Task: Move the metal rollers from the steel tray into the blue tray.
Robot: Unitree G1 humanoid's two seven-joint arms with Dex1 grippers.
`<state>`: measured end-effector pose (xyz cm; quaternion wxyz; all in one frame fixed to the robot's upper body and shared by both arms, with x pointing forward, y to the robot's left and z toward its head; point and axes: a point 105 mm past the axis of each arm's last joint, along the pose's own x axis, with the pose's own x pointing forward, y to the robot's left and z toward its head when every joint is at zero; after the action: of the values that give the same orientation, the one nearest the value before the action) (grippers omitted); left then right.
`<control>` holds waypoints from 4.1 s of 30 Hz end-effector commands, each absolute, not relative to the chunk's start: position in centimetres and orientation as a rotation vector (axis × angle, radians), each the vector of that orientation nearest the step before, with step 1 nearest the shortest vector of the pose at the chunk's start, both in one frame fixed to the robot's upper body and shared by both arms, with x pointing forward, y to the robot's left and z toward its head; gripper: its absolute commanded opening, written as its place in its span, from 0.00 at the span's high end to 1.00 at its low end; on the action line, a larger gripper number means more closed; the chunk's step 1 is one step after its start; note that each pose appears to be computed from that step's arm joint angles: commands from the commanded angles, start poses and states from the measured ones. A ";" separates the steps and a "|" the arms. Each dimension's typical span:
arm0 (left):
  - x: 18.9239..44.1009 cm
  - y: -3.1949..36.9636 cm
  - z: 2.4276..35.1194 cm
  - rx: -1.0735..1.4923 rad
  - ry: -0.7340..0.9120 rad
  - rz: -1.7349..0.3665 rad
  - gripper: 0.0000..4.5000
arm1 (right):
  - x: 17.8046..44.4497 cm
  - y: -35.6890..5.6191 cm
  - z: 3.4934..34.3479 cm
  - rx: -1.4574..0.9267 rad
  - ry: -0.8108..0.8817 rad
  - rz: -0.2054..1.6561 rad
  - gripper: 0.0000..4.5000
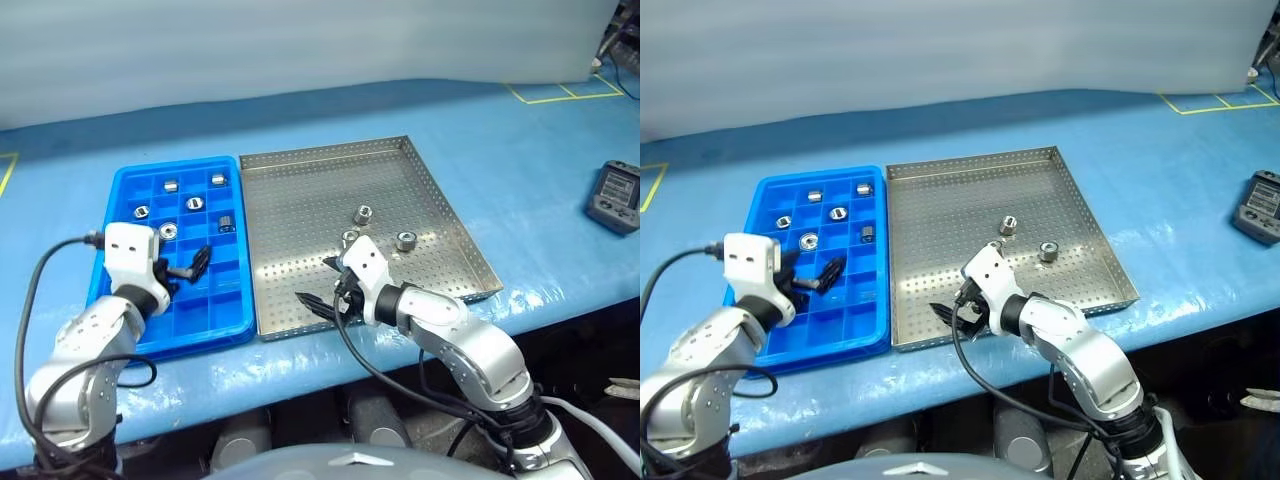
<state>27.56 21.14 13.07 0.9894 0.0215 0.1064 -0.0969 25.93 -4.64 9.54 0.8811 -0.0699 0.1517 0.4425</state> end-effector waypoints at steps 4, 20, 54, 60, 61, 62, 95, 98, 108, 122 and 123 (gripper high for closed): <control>28.4 15.2 15.7 0.062 0.112 -0.506 0.01 | 25.9 -7.0 10.6 -0.163 0.286 0.818 0.00; 33.9 7.4 11.9 0.115 0.292 -0.796 0.01 | 25.4 -8.7 10.3 -0.148 0.300 0.712 0.00; 34.7 6.7 8.6 0.055 0.402 -0.738 0.01 | 25.2 -7.9 10.0 -0.133 0.299 0.725 0.00; 34.6 6.9 8.6 0.054 0.403 -0.732 0.01 | 25.2 -7.7 10.0 -0.133 0.298 0.732 0.00; 34.5 6.9 8.7 0.053 0.399 -0.732 0.01 | 25.2 -7.6 10.0 -0.133 0.298 0.736 0.00; 34.5 7.0 8.9 0.055 0.387 -0.727 0.01 | 25.2 -7.5 10.1 -0.132 0.296 0.741 0.00; 37.9 2.4 15.8 0.286 0.163 -0.894 0.01 | 24.4 -7.5 9.8 -0.108 0.322 0.746 0.00; 39.3 1.7 16.1 0.302 0.184 -0.863 0.01 | 24.2 -7.5 9.7 -0.104 0.326 0.739 0.00; 43.0 -1.7 15.6 0.274 0.241 -0.789 0.01 | 23.7 -7.1 9.6 -0.102 0.323 0.734 0.00; 45.4 -0.5 13.6 0.213 0.269 -0.522 0.01 | 22.6 -7.9 9.5 -0.093 0.331 0.659 0.00; 45.5 -0.3 13.5 0.205 0.267 -0.504 0.01 | 22.5 -7.9 9.5 -0.093 0.331 0.653 0.00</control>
<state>44.93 -0.06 11.59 0.9459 0.1018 0.1651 -0.2603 22.72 -8.01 8.30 0.9278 -0.0448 0.1852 0.3209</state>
